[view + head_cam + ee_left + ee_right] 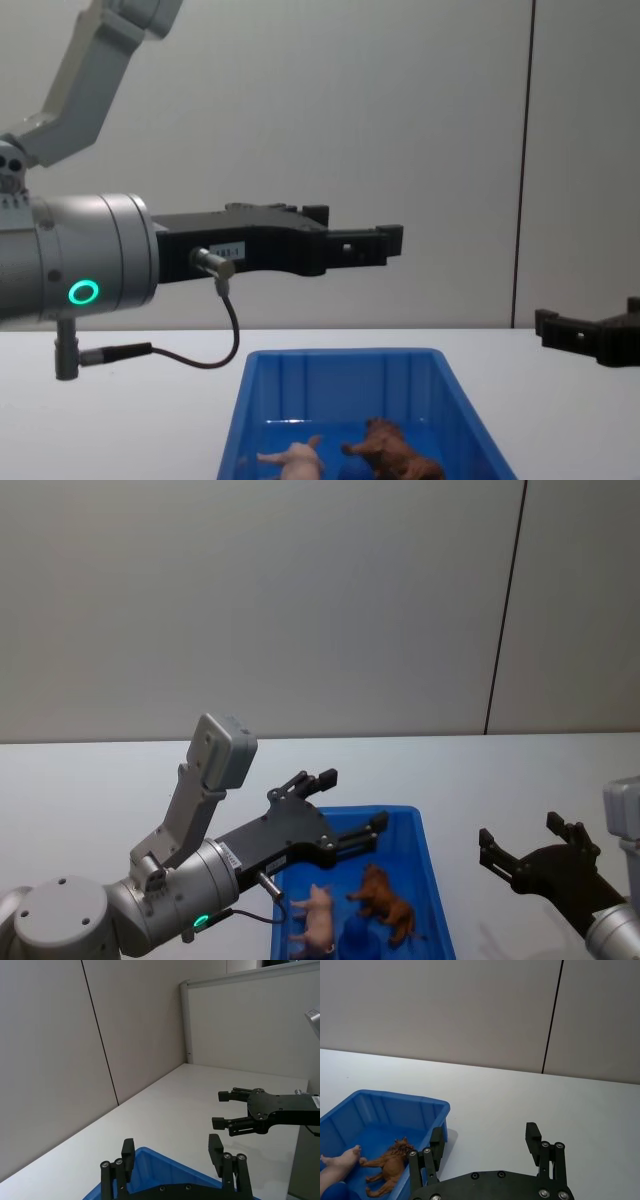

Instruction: Pick up the two dolls from the table and place them into the box.

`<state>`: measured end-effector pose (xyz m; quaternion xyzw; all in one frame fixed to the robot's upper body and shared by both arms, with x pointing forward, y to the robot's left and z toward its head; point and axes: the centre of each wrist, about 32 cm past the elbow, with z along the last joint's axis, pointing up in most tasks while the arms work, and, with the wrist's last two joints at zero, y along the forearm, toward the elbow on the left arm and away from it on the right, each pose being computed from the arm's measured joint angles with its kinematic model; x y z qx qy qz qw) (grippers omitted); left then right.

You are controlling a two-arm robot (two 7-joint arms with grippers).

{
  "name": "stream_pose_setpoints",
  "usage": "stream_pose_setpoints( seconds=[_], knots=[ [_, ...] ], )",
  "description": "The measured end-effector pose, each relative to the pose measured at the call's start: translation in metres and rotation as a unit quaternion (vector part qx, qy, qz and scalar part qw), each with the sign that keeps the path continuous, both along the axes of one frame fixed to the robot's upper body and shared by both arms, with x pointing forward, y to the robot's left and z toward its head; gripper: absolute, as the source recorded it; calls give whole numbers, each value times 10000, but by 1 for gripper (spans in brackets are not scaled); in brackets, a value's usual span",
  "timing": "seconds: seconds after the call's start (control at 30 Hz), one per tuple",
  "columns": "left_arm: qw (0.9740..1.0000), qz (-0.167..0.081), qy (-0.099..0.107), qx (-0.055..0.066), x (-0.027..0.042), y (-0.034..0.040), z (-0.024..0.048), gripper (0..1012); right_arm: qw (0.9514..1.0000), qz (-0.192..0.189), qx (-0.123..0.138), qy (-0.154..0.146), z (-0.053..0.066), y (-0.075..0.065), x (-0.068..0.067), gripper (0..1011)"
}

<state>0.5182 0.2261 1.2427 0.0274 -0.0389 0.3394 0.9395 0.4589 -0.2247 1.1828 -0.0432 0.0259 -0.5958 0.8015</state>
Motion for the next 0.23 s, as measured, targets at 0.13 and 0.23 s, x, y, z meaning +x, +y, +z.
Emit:
stream_pose_setpoints(
  seconds=[0.13, 0.23],
  knots=[
    [10000, 0, 0, 0, 0, 0, 0, 990, 10000, 0, 0, 0, 0, 0, 0, 1001],
    [10000, 0, 0, 0, 0, 0, 0, 1001, 10000, 0, 0, 1, 0, 0, 0, 1001]
  ],
)
